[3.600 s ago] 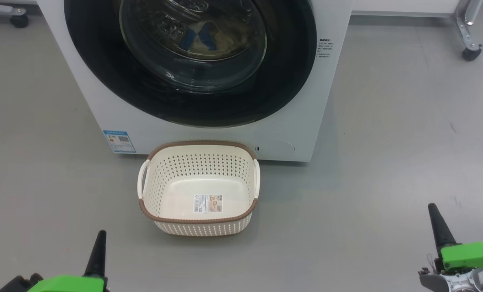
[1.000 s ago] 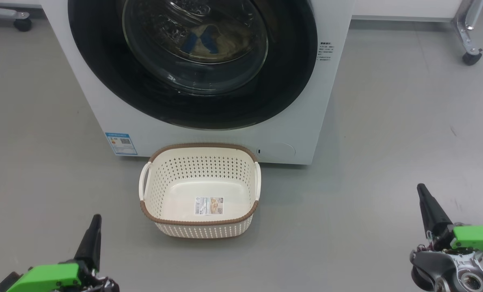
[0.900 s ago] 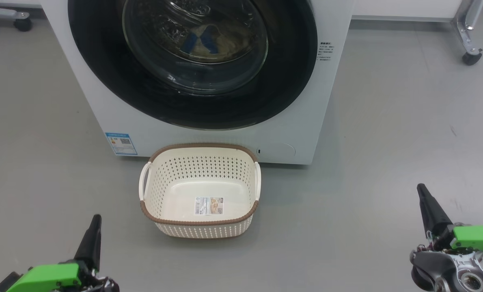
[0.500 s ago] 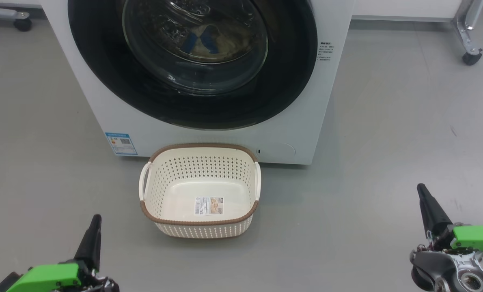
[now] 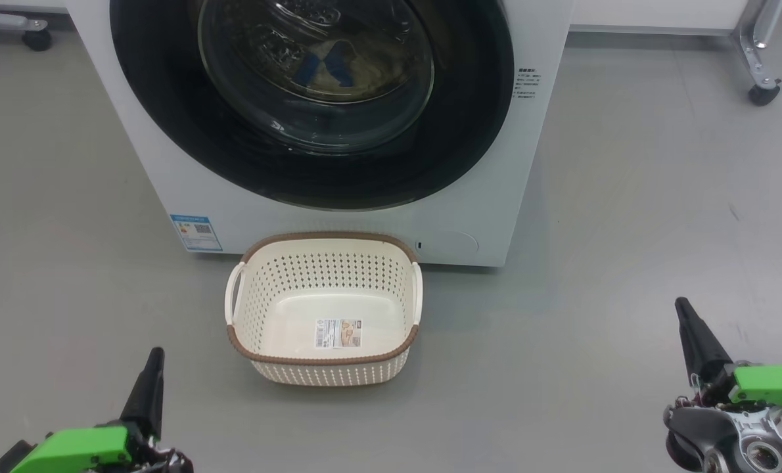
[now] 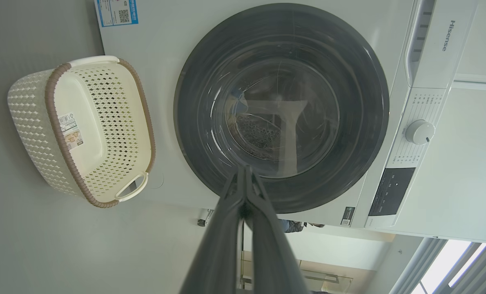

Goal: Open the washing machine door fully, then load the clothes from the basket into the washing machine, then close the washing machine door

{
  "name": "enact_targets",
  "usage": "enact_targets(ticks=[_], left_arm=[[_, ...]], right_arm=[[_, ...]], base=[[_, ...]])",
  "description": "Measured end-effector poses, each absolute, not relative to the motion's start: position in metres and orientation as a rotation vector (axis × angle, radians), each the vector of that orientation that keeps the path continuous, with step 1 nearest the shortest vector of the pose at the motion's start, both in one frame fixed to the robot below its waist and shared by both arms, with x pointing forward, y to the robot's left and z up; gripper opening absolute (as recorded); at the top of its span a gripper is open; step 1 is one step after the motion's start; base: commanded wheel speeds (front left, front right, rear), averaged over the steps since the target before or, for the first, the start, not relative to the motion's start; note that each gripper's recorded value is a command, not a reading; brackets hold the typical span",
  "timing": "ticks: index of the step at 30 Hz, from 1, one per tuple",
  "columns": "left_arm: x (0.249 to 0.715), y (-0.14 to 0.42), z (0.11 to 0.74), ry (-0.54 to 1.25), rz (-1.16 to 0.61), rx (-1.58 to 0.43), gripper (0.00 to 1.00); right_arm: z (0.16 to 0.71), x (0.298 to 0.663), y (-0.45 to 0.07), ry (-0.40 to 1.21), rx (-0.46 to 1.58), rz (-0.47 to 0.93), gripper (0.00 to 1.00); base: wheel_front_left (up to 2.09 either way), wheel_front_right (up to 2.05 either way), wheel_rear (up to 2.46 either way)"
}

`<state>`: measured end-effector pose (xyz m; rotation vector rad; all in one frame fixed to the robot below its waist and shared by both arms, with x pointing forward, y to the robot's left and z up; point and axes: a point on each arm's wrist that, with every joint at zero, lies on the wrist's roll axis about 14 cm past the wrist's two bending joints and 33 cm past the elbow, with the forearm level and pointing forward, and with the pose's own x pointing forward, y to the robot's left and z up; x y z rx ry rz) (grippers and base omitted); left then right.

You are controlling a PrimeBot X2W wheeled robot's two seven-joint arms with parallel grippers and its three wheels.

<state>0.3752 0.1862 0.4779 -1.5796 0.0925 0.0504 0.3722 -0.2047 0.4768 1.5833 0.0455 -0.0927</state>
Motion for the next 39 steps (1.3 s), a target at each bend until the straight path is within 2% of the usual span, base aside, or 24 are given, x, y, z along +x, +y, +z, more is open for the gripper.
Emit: enact_targets(ticks=[39], left_arm=[[0.3752,0.1865,0.4779,0.092,0.051,-1.580,0.00]], right_arm=[[0.4768,0.3722,-0.2046,0.046,1.583,-0.093,0.00]], base=[[0.00,0.00,0.00]])
